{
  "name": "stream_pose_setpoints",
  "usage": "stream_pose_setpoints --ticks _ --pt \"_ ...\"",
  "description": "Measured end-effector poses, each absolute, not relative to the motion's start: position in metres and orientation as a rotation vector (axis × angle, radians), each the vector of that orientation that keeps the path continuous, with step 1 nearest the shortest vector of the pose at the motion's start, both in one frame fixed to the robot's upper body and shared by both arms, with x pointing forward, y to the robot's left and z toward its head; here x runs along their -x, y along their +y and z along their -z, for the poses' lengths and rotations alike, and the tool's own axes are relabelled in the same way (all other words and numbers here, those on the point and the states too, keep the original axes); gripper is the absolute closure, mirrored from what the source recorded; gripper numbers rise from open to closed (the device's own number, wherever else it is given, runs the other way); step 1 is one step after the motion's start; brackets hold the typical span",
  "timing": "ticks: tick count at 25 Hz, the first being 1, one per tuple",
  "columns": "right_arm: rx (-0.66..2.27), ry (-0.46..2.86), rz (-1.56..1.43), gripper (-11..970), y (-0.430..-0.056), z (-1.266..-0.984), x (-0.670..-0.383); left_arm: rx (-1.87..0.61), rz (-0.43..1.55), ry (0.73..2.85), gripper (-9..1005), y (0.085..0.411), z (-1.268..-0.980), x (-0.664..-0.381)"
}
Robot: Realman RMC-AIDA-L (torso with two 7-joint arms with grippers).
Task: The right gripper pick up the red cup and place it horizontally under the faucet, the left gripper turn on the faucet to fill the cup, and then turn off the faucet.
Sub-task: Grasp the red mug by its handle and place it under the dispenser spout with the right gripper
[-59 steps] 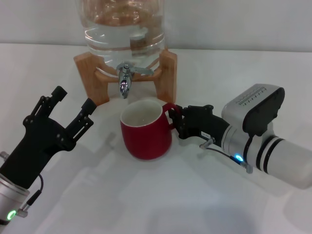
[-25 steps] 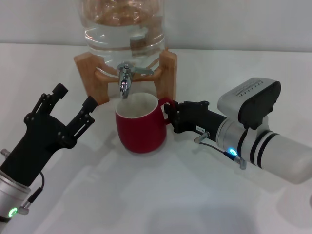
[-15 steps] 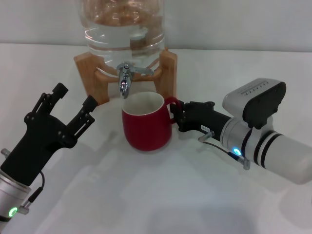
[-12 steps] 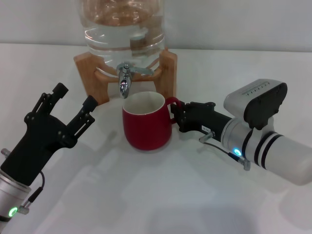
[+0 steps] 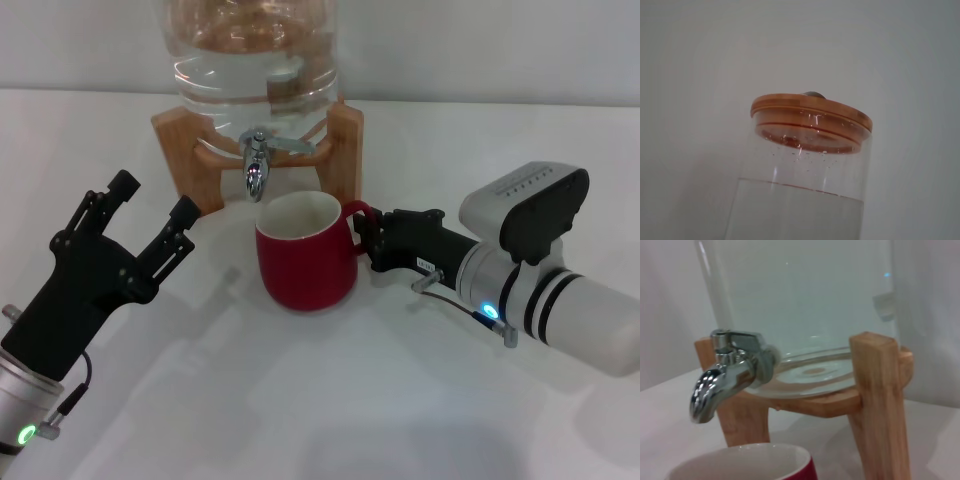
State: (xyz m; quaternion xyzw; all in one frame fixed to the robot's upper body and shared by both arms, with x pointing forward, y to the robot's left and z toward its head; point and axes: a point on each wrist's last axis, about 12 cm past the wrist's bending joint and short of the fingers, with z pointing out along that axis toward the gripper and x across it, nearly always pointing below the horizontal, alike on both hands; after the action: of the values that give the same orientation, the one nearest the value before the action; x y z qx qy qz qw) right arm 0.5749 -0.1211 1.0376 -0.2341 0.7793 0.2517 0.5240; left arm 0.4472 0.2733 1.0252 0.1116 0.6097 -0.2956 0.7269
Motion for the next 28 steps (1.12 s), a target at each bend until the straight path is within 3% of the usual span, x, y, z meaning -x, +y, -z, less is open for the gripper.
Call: stream_pose_setpoints --ticks 28 --pt "0.564 1.885 -0.601 847 -0.1181 -1.038 -0.5764 -0.245 0.657 1.322 136 0.2735 -1.0276 -0.4463"
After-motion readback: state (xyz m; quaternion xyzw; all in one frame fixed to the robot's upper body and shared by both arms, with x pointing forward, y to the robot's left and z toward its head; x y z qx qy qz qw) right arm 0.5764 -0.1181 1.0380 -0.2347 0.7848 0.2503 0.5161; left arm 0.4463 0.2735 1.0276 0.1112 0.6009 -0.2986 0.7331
